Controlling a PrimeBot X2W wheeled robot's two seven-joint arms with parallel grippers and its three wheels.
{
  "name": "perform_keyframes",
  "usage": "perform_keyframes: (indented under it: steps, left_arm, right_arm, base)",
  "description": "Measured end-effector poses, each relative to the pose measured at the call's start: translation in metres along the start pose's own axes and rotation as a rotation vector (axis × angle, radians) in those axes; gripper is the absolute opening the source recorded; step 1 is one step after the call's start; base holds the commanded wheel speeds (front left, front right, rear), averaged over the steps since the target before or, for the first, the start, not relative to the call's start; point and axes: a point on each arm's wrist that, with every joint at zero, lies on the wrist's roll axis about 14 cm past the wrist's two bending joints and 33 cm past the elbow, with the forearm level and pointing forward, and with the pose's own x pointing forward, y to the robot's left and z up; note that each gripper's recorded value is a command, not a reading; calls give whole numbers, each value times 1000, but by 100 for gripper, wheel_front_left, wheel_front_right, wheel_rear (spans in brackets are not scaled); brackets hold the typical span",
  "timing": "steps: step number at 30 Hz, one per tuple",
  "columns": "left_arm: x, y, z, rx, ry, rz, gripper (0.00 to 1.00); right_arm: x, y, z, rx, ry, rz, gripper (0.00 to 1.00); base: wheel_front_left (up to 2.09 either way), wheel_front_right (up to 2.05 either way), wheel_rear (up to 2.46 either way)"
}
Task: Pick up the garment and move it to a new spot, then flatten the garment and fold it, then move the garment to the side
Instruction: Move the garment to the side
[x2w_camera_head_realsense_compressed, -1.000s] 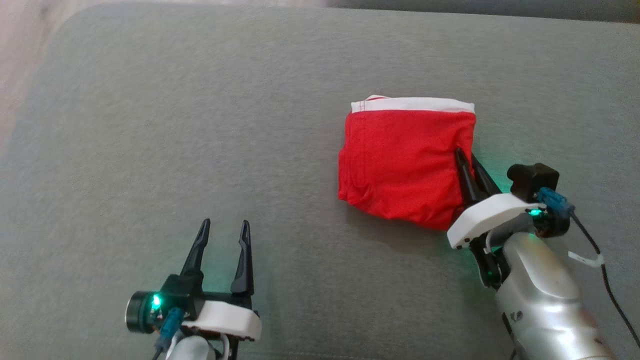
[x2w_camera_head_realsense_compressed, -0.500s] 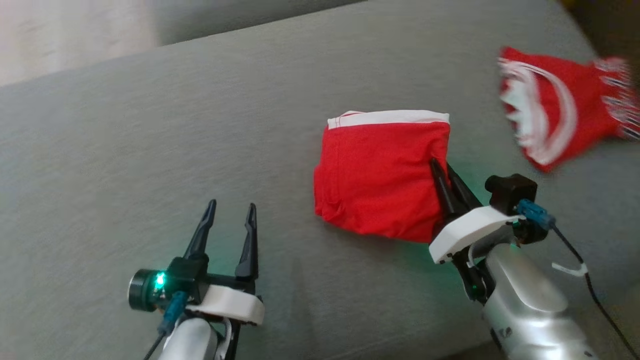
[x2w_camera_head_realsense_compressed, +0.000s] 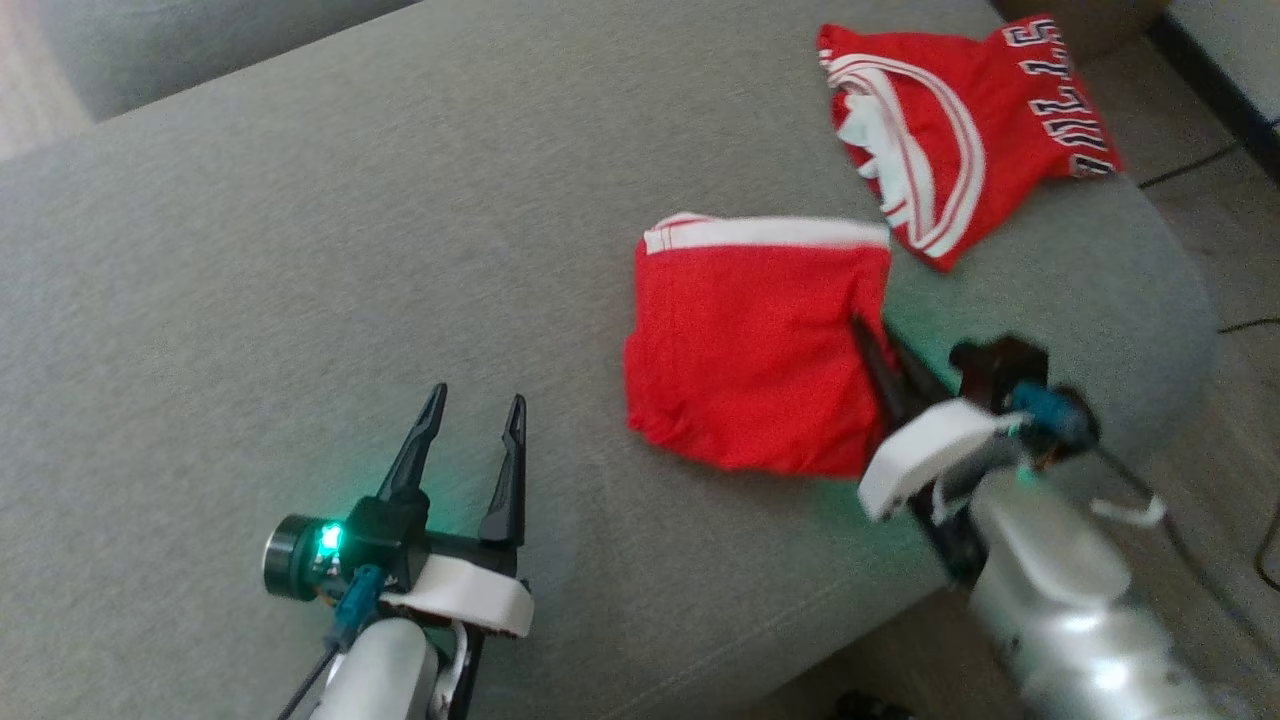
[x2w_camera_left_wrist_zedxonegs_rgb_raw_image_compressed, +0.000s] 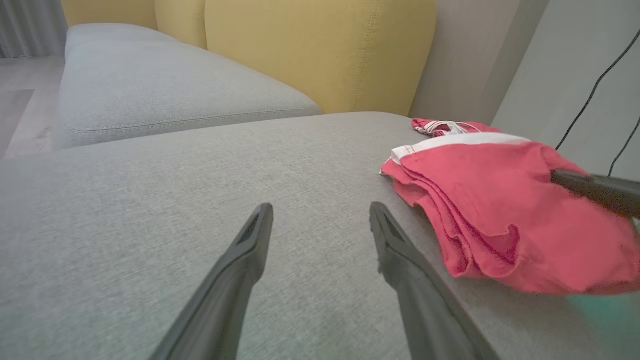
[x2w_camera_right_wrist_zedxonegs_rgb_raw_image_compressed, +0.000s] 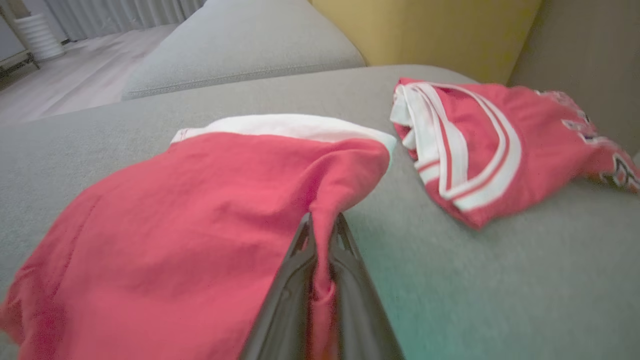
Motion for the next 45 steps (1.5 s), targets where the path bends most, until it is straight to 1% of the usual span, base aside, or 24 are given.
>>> perform_keyframes:
  steps: [2, 4, 7, 10, 15, 16, 20, 21, 22, 23, 24, 26, 28, 30, 32, 34, 35, 37, 40, 45]
  left_arm:
    - [-2, 7, -2, 3, 4, 16, 100]
    - [-6, 15, -5, 3, 10, 39, 100]
    - [-13, 29, -9, -4, 20, 78, 100]
    - [-21, 44, -13, -12, 29, 123, 100]
    - [-34, 67, -18, -17, 40, 195, 100]
    - [-36, 71, -20, -17, 42, 206, 100]
    - [-41, 82, -24, -24, 53, 240, 100]
    - [-41, 84, -25, -24, 53, 245, 100]
    - [-41, 87, -24, -25, 50, 250, 100]
    - [-41, 89, -24, -25, 48, 256, 100]
    - [-40, 91, -24, -25, 48, 259, 100]
    - [-39, 93, -23, -25, 46, 263, 100]
    - [-37, 94, -19, -19, 34, 264, 100]
    - [-35, 96, -12, -10, 17, 266, 100]
    - [-34, 97, -4, -1, -1, 271, 100]
    - [-37, 99, 0, 6, -10, 289, 100]
    - [-39, 102, 3, 11, -15, 301, 100]
    - [-44, 107, 8, 18, -26, 328, 100]
    - [-55, 119, 15, 28, -43, 378, 100]
    - [-79, 133, 22, 33, -58, 457, 100]
  right_arm:
    - [13, -4, 14, -72, -15, 14, 0]
    - [29, -17, 35, -141, -40, 8, 0]
    - [49, -46, 62, -248, -55, -28, 0]
    - [63, -77, 78, -346, -34, -74, 0]
    - [79, -123, 95, -414, 12, -172, 0]
    - [82, -130, 97, -434, 19, -182, 0]
    - [90, -149, 106, -448, 30, -234, 0]
    - [91, -153, 108, -464, 32, -241, 13]
    - [92, -157, 111, -486, 35, -250, 78]
    - [92, -163, 112, -495, 44, -267, 100]
    - [90, -169, 115, -485, 38, -290, 100]
    - [89, -176, 123, -502, 21, -315, 100]
    - [89, -175, 138, -492, -35, -336, 100]
    - [92, -163, 151, -454, -106, -333, 100]
    - [100, -135, 157, -421, -163, -290, 100]
    - [108, -96, 167, -367, -242, -230, 100]
    - [111, -73, 171, -371, -274, -185, 100]
    - [113, -36, 175, -321, -332, -118, 100]
    - [109, 13, 165, -289, -362, -4, 100]
    - [96, 71, 133, -189, -345, 146, 100]
  base:
    - [0, 0, 0]
    - [0, 0, 0]
    - [0, 0, 0]
    - [0, 0, 0]
    - [0, 0, 0]
    - [0, 0, 0]
    - [0, 0, 0]
    - [0, 0, 0]
    - [0, 0, 0]
    - [0, 0, 0]
    - [0, 0, 0]
    - [0, 0, 0]
    - [0, 0, 0]
    - [0, 0, 0]
    - [0, 0, 0]
    - [0, 0, 0]
    - [0, 0, 0]
    - [0, 0, 0]
    - [0, 0, 0]
    - [0, 0, 0]
